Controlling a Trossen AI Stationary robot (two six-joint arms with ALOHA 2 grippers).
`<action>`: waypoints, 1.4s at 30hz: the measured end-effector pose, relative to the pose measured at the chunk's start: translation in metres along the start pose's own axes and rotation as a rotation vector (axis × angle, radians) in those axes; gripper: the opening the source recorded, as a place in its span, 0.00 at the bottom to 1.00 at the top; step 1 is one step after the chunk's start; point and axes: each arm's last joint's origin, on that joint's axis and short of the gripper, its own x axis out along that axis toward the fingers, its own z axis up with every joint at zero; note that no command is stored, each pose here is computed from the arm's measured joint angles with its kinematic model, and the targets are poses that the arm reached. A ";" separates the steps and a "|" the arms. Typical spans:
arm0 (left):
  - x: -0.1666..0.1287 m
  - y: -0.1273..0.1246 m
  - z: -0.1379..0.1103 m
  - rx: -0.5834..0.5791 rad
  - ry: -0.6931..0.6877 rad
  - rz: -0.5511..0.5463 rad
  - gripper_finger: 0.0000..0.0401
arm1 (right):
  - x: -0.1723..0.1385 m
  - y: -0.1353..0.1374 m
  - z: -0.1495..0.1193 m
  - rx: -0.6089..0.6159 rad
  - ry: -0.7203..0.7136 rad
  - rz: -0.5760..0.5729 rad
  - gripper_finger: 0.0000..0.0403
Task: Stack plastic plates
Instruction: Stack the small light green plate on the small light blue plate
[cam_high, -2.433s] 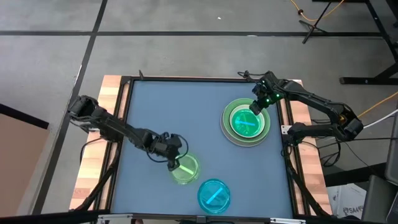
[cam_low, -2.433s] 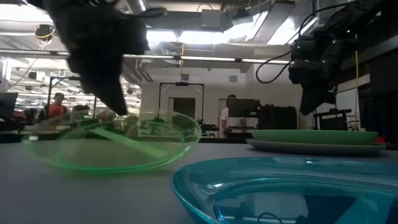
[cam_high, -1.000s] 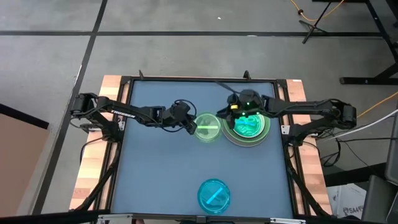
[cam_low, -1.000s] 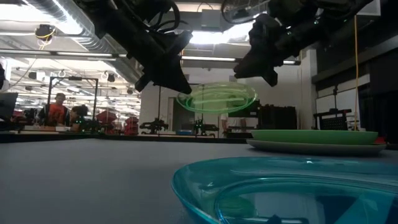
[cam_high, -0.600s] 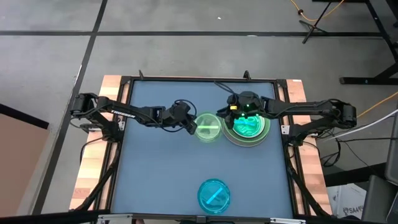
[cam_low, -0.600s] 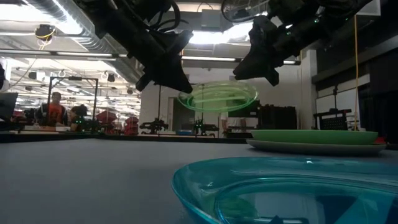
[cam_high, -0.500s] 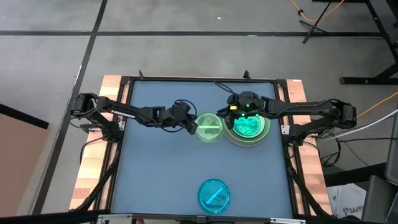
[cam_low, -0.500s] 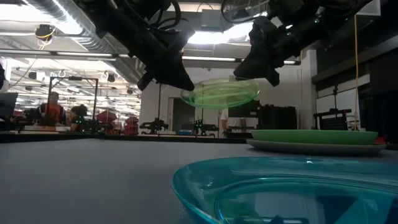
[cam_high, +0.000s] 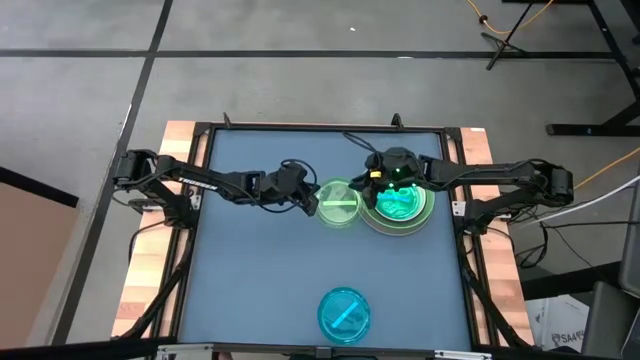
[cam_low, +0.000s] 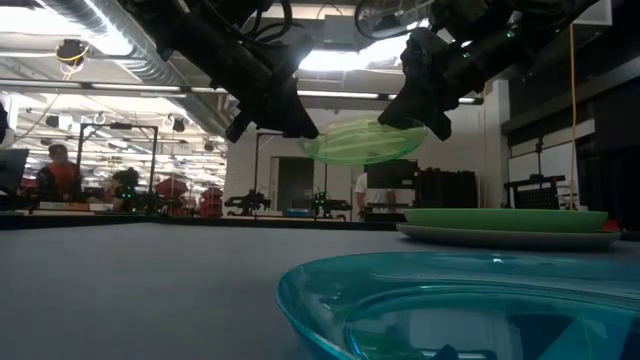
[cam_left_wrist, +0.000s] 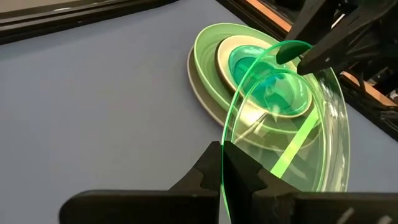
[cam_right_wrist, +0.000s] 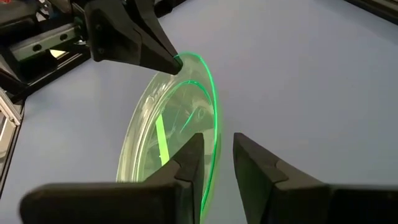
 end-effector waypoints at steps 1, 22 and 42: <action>0.000 0.000 0.000 0.000 0.000 0.000 0.00 | 0.000 0.000 0.000 0.000 0.000 0.000 0.18; 0.000 0.000 0.000 -0.008 0.007 -0.008 0.04 | 0.000 0.000 0.000 -0.007 -0.003 -0.001 0.01; 0.000 -0.001 -0.001 -0.007 0.025 -0.031 0.17 | -0.004 -0.020 0.008 0.034 0.007 0.048 0.00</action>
